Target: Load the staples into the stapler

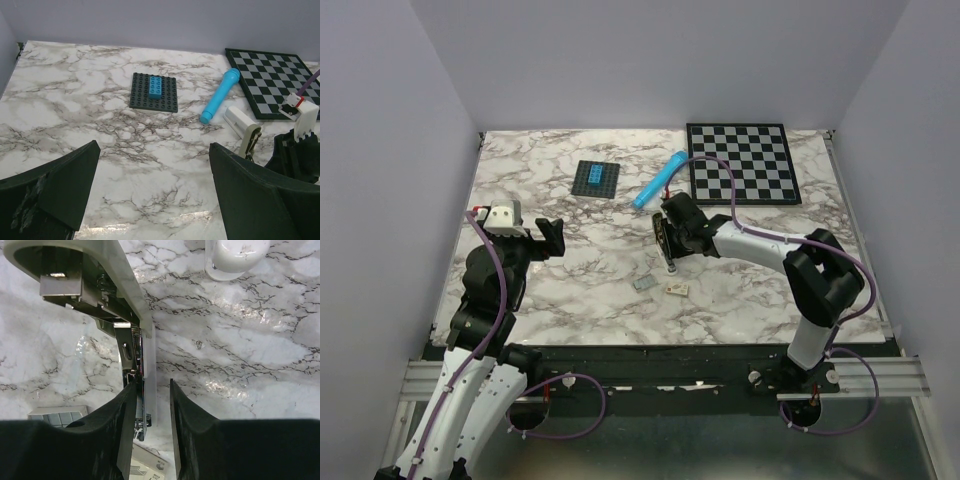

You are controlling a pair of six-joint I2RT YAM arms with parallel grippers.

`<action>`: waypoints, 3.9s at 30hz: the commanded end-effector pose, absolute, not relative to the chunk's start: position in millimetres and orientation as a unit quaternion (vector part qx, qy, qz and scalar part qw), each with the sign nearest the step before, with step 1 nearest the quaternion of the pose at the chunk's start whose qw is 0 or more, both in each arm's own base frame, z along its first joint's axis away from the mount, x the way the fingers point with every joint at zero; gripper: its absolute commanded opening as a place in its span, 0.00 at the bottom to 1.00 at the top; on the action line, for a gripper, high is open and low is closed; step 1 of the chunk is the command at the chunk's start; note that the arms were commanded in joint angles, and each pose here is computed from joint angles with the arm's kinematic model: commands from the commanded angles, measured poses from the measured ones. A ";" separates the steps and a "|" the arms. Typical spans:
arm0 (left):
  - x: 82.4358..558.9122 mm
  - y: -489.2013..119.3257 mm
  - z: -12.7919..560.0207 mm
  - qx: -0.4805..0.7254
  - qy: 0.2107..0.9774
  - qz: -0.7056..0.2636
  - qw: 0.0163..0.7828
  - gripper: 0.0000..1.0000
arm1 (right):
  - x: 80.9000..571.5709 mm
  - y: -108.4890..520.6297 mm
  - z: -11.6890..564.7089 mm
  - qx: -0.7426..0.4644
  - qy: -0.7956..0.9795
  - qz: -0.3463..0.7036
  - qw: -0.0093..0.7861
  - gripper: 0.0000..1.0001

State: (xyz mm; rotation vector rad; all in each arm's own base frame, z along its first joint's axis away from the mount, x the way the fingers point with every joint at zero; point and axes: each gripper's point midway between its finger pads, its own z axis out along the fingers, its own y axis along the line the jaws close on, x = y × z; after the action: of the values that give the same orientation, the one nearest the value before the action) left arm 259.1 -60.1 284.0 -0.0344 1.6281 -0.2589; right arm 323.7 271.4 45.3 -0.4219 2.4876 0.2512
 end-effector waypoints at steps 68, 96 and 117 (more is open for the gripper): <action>296.6 -180.5 231.2 0.347 0.664 -0.253 0.612 0.99 | 297.1 313.1 55.2 -0.391 0.804 0.213 0.394 0.01; 275.5 -193.7 138.5 0.593 0.559 -0.375 0.442 0.99 | 258.0 329.4 80.6 -0.479 0.712 0.300 0.417 0.01; 262.7 -206.6 150.1 0.625 0.522 -0.390 0.429 0.78 | 239.6 335.7 93.4 -0.511 0.677 0.314 0.428 0.01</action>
State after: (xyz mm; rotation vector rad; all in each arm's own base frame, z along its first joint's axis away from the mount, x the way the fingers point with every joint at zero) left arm 268.4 -198.6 138.8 1.5250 1.4137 -0.9346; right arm 242.2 325.6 74.2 -1.2515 1.8014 0.7601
